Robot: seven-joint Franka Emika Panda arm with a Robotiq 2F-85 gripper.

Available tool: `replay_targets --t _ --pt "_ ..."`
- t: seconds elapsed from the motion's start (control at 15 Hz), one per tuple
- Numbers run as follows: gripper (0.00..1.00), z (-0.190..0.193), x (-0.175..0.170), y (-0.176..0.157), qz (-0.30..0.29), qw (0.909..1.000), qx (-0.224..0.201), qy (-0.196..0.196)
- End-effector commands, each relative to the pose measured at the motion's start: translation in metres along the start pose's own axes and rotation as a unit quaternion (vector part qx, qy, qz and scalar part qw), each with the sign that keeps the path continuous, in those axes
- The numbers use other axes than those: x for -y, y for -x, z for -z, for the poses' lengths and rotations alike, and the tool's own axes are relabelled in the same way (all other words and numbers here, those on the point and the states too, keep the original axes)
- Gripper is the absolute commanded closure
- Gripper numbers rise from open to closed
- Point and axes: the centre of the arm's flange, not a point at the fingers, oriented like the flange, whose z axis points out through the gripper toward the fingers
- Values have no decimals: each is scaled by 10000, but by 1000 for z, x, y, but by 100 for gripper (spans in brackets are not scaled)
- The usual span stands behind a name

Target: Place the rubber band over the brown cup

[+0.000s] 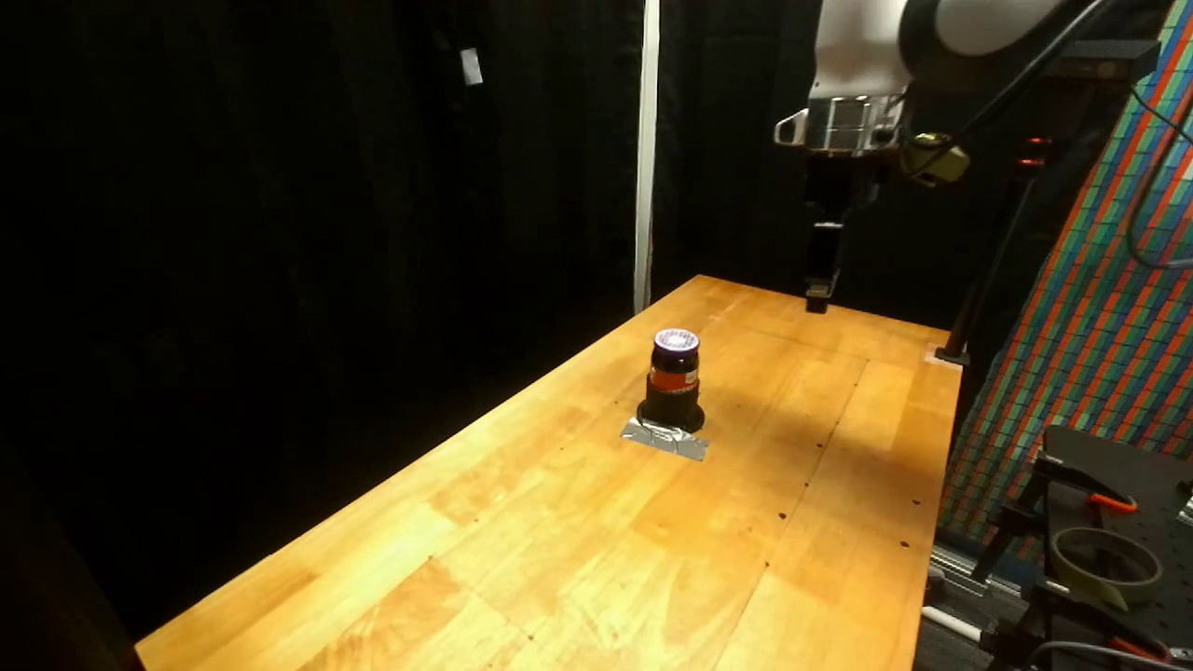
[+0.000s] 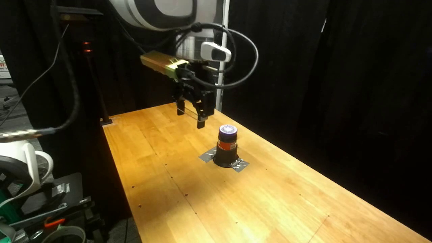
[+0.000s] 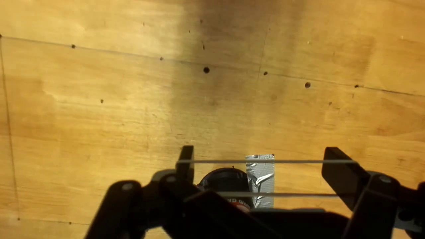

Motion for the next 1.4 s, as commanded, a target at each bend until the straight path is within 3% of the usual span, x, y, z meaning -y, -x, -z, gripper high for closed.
replay_targets --t 0.0,0.47,1.07,1.33 --pt "0 -21 1 -92 371 9993 -17 -63" --pt "0 -55 20 -186 670 9972 -20 -337" --pt "0 -82 13 -219 472 9982 334 -146" --pt "0 -78 11 -221 522 9972 506 174"
